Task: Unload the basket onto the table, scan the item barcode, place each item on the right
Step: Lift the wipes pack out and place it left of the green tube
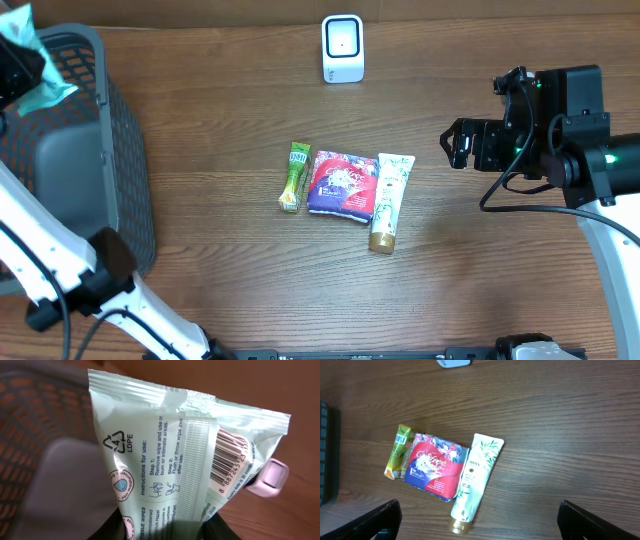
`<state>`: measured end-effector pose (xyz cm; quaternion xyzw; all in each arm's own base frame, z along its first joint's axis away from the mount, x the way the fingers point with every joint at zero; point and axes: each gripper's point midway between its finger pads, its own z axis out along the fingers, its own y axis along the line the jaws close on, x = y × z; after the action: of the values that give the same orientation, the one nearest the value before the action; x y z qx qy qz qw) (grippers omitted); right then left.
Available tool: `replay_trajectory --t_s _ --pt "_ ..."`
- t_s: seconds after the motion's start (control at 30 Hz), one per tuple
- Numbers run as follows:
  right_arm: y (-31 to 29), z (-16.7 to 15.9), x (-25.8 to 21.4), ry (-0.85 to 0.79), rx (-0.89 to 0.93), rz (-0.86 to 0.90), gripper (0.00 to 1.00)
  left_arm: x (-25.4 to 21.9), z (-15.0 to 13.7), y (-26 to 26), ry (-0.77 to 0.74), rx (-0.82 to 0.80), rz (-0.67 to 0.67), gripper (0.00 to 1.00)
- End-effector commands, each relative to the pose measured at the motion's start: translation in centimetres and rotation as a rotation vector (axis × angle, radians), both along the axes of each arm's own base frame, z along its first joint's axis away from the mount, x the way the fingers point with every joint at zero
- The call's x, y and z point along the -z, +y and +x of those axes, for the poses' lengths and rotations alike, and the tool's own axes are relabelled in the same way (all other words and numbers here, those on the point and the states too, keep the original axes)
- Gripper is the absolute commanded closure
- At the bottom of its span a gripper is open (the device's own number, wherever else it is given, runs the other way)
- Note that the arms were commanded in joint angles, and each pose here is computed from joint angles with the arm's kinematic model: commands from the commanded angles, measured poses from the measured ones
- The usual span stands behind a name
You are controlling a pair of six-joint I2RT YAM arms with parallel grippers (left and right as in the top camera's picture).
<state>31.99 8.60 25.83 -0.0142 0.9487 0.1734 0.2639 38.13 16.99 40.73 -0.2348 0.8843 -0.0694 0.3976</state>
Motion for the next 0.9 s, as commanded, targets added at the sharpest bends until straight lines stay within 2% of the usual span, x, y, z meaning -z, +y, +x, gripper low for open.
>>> replay_trajectory --t_s 0.0,0.17,0.33,0.53,0.7,0.87 --pt "0.3 0.3 -1.1 -0.033 -0.007 0.009 0.0 -4.5 -1.1 -6.0 -0.129 0.151 0.022 0.75" --pt "0.3 0.3 -1.1 -0.033 -0.007 0.009 0.0 -4.4 0.0 -12.6 -0.123 0.325 0.008 0.74" --pt "0.3 0.3 -1.1 -0.033 -0.007 0.008 0.0 -0.8 1.3 -17.5 0.011 0.426 0.024 0.74" --pt "0.3 0.3 -1.1 -0.033 -0.007 0.008 0.0 6.6 1.7 -21.1 0.28 0.492 0.044 0.78" --pt "0.3 0.3 -1.1 -0.033 -0.007 0.008 0.0 13.9 1.1 -22.1 0.532 0.474 0.07 0.75" --pt "0.3 0.3 -1.1 -0.033 -0.007 0.009 0.0 20.0 1.2 -22.6 0.654 0.454 0.042 0.74"
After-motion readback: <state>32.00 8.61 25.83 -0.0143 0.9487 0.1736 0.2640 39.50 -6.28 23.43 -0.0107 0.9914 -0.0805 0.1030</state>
